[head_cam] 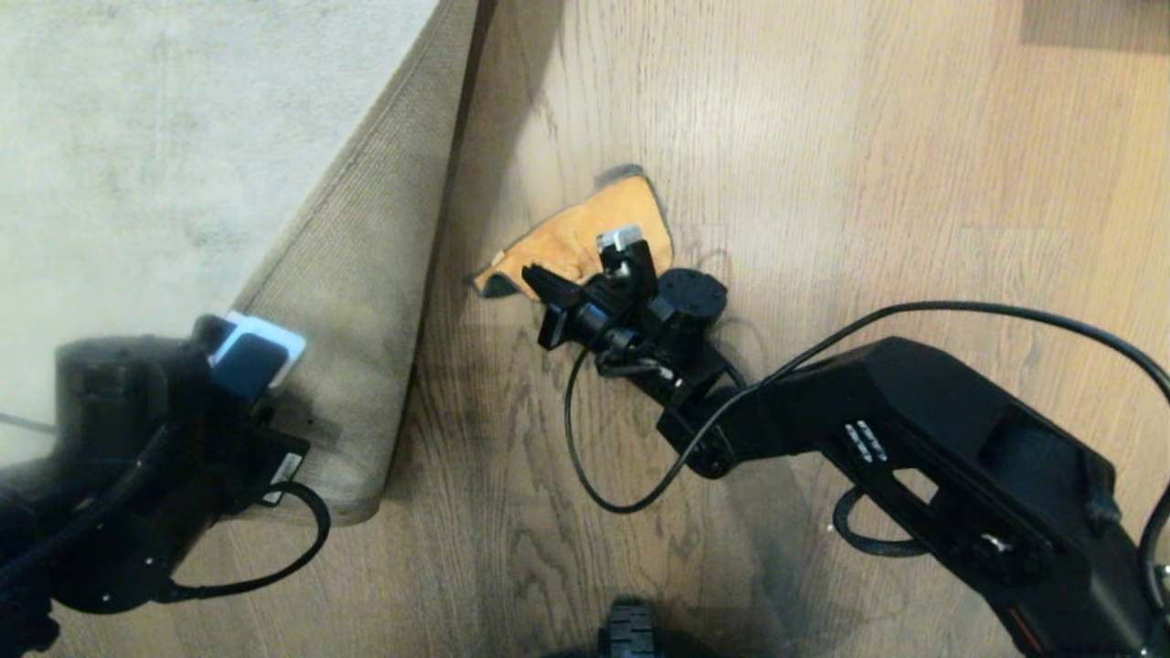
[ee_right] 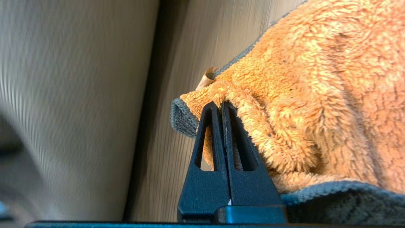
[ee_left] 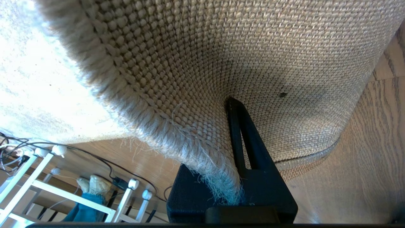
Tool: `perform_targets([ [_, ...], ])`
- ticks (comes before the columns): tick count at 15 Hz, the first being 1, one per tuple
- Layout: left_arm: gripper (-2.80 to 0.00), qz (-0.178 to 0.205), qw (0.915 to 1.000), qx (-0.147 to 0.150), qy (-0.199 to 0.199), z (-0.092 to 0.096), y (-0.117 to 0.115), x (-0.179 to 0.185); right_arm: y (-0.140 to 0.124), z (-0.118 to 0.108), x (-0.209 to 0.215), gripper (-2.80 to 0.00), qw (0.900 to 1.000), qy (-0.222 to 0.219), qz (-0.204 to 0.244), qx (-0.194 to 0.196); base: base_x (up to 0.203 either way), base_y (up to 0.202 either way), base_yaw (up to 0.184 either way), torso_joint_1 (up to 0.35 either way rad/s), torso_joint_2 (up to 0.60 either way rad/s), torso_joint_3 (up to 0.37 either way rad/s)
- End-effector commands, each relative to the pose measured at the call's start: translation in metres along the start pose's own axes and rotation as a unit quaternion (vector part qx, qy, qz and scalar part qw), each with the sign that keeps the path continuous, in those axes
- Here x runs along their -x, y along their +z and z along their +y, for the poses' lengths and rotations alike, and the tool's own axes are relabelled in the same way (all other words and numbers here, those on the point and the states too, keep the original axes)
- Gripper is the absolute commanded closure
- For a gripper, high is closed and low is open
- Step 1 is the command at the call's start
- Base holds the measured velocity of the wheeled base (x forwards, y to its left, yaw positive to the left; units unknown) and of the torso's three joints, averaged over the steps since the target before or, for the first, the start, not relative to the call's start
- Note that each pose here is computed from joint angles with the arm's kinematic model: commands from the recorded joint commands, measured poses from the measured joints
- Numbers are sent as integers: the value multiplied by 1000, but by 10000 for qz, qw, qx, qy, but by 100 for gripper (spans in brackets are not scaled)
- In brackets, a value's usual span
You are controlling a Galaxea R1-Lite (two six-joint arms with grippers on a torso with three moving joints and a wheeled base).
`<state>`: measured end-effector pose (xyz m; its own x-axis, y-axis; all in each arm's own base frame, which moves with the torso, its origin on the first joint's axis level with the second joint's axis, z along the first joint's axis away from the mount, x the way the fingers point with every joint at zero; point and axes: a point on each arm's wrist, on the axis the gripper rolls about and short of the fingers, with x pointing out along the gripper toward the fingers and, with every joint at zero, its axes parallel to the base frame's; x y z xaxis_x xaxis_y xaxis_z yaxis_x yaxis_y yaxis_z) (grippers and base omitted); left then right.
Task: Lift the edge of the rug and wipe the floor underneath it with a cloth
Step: Wipe the floor under the carpet with a rag
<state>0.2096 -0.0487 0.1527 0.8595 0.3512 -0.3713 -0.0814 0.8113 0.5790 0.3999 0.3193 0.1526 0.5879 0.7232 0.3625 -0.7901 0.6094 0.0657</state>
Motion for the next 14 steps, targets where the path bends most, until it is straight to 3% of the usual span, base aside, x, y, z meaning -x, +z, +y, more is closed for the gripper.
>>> perform_targets([
  [1, 0, -11, 10000, 1, 19, 0, 1, 0, 21, -6, -9, 0, 9996, -26, -283, 82, 0, 0, 0, 0, 0, 0],
  [4, 0, -7, 10000, 0, 26, 0, 0, 0, 38, -12, -17, 0, 9992, -77, -363, 127, 0, 0, 0, 0, 0, 0],
  [8, 0, -10, 10000, 3, 28, 0, 1, 0, 42, -11, -16, 0, 9991, -74, -400, 133, 0, 0, 0, 0, 0, 0],
  [14, 0, -18, 10000, 9, 31, 1, 1, 0, 11, -11, 4, 0, 9999, -136, 51, 58, 0, 0, 0, 0, 0, 0],
])
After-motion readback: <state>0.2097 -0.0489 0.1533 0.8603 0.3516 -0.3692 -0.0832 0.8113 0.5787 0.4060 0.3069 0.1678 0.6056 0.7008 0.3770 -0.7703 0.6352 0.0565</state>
